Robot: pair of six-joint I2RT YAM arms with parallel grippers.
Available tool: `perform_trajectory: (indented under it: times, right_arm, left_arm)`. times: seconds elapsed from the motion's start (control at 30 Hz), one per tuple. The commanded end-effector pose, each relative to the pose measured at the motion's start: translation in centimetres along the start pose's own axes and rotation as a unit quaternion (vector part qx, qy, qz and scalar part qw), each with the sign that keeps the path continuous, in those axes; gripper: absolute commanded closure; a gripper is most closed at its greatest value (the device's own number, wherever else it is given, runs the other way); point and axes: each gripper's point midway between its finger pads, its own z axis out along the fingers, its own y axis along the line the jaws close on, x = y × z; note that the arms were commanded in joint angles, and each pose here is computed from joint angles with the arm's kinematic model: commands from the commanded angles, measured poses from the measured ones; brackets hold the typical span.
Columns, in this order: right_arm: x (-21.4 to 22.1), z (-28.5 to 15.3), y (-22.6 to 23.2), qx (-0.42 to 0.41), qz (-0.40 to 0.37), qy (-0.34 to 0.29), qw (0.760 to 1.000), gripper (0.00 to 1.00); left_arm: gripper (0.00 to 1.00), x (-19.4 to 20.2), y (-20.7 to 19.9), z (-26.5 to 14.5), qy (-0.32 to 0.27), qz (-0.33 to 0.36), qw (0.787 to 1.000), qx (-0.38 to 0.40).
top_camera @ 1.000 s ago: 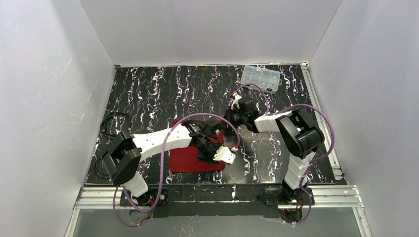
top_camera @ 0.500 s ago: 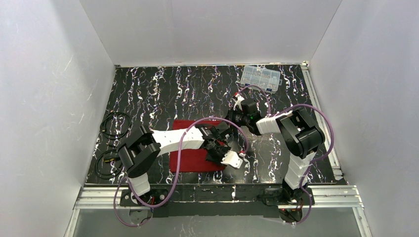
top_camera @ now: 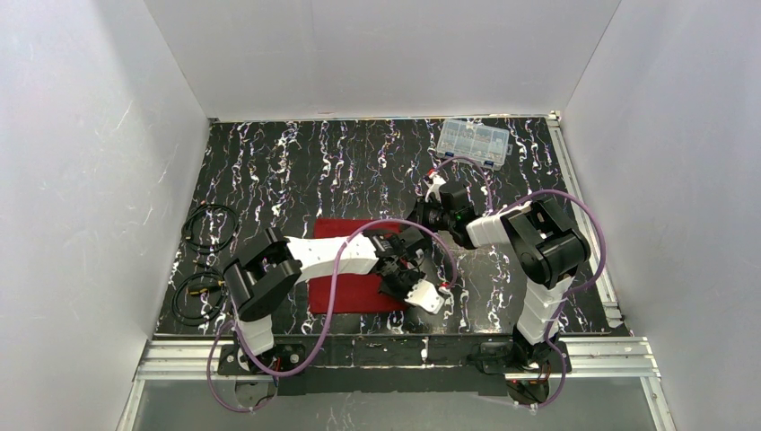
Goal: Fold the napkin into a case and place the utensils inside
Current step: Smooth out the lower triangle-folded napkin at the center of the board.
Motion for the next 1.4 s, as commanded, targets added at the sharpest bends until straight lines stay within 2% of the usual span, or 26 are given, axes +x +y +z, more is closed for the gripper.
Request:
perform_trajectory:
  times: [0.0, 0.1, 0.17, 0.27, 0.47, 0.5, 0.57, 0.6, 0.73, 0.8, 0.9, 1.03, 1.2, 1.27, 1.37]
  right_arm:
    - [2.4, -0.6, -1.8, 0.032, 0.016, 0.030, 0.999, 0.89]
    - [1.8, -0.8, -1.5, 0.029, 0.012, 0.024, 0.999, 0.85]
    - [0.7, -1.0, -0.8, 0.026, 0.002, 0.018, 0.999, 0.75]
    - [-1.1, -1.7, 0.3, 0.030, -0.016, 0.013, 0.999, 0.63]
    - [-3.0, -2.9, 1.1, 0.051, -0.034, 0.016, 0.998, 0.51]
    - [-2.9, -2.9, 1.1, 0.053, -0.036, 0.022, 0.998, 0.40]
    - [-2.7, -3.0, 0.8, 0.062, -0.040, 0.034, 0.997, 0.04]
    - [-2.7, -3.1, 0.5, 0.070, -0.046, 0.039, 0.996, 0.02]
    - [-4.0, -4.4, 0.5, 0.100, -0.065, 0.026, 0.992, 0.01]
    - [-5.0, -5.6, 0.9, 0.122, -0.080, 0.017, 0.989, 0.01]
    - [-6.7, -7.5, 1.9, 0.142, -0.099, -0.014, 0.985, 0.01]
    - [-7.3, -7.9, 4.5, 0.090, -0.087, -0.028, 0.992, 0.01]
    - [-6.1, -6.5, 7.6, -0.012, -0.043, -0.033, 0.998, 0.03]
    - [-5.3, -5.4, 7.9, -0.025, -0.039, -0.023, 0.999, 0.12]
    - [-4.1, -3.4, 8.3, -0.034, -0.040, 0.005, 0.999, 0.41]
  left_arm:
    - [0.81, -0.1, -0.6, 1.0, 0.006, 0.033, 0.999, 0.018]
    - [0.81, 0.1, -0.6, 1.1, 0.014, 0.047, 0.999, 0.017]
    - [0.78, -0.1, 0.0, 0.5, 0.020, 0.038, 0.999, 0.001]
    - [0.58, -0.9, 1.5, -2.0, 0.027, -0.002, 0.999, -0.038]
    - [0.36, -1.0, 2.9, -8.6, 0.038, -0.047, 0.992, -0.107]
    - [0.33, -0.7, 2.8, -9.8, 0.041, -0.057, 0.991, -0.112]
    - [0.30, -0.3, 2.5, -12.4, 0.035, -0.075, 0.988, -0.127]
    - [0.28, 0.1, 2.2, -13.6, 0.031, -0.090, 0.987, -0.131]
    - [0.26, 3.5, 1.5, -18.1, 0.008, -0.193, 0.970, -0.149]
    - [0.21, 5.6, 1.5, -19.4, -0.006, -0.254, 0.954, -0.162]
    - [0.18, 9.0, 1.8, -20.0, -0.017, -0.323, 0.930, -0.174]
    - [0.26, 13.2, 3.2, -18.0, -0.014, -0.398, 0.904, -0.155]
    - [0.40, 16.1, 5.5, -16.5, -0.036, -0.486, 0.867, -0.107]
    - [0.46, 16.7, 6.0, -15.9, -0.041, -0.509, 0.855, -0.086]
    - [0.50, 18.2, 6.4, -14.4, -0.028, -0.523, 0.848, -0.081]
